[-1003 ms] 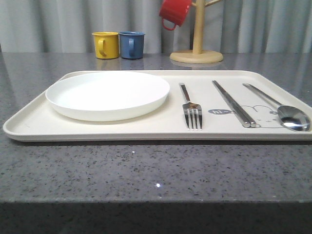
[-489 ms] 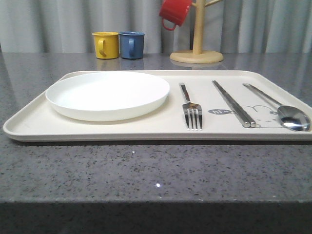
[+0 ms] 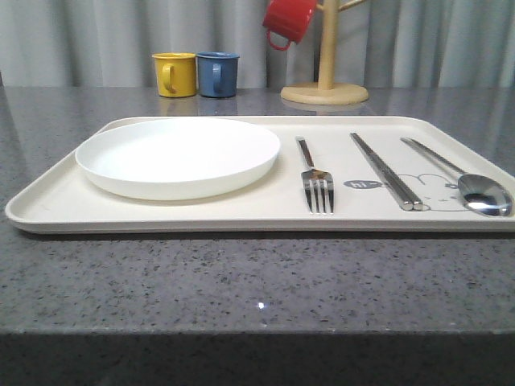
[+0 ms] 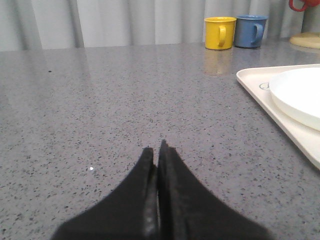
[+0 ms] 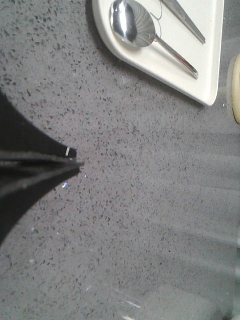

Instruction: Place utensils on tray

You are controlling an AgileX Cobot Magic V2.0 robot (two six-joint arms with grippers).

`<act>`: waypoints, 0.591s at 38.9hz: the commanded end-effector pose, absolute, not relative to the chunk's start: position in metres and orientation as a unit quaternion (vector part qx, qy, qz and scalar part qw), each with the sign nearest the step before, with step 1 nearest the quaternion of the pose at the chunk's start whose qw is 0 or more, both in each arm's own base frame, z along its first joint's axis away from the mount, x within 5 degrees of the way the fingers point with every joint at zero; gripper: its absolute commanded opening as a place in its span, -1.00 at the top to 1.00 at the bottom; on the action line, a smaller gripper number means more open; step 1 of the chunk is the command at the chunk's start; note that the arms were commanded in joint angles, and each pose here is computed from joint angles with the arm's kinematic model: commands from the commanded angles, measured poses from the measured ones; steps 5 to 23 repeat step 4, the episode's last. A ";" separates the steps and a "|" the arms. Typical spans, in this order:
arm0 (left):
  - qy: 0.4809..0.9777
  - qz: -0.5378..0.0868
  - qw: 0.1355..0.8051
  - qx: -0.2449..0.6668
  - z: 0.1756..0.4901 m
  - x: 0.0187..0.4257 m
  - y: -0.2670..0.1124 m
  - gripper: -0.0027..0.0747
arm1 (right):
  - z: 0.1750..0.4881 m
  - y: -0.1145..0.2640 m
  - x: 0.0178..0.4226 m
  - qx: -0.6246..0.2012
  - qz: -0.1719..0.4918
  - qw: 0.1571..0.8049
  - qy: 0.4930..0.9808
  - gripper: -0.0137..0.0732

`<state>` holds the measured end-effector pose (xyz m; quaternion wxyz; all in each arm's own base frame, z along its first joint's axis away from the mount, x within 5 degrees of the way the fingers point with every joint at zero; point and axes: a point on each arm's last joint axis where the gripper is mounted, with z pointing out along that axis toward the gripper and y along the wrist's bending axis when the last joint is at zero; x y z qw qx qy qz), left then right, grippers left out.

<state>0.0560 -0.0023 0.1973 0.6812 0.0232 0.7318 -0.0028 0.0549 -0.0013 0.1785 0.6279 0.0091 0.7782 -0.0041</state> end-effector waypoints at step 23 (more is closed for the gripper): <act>0.695 -0.005 0.719 0.016 0.206 0.055 -0.002 0.98 | 0.188 -0.002 0.055 0.007 -0.009 0.667 0.745 0.84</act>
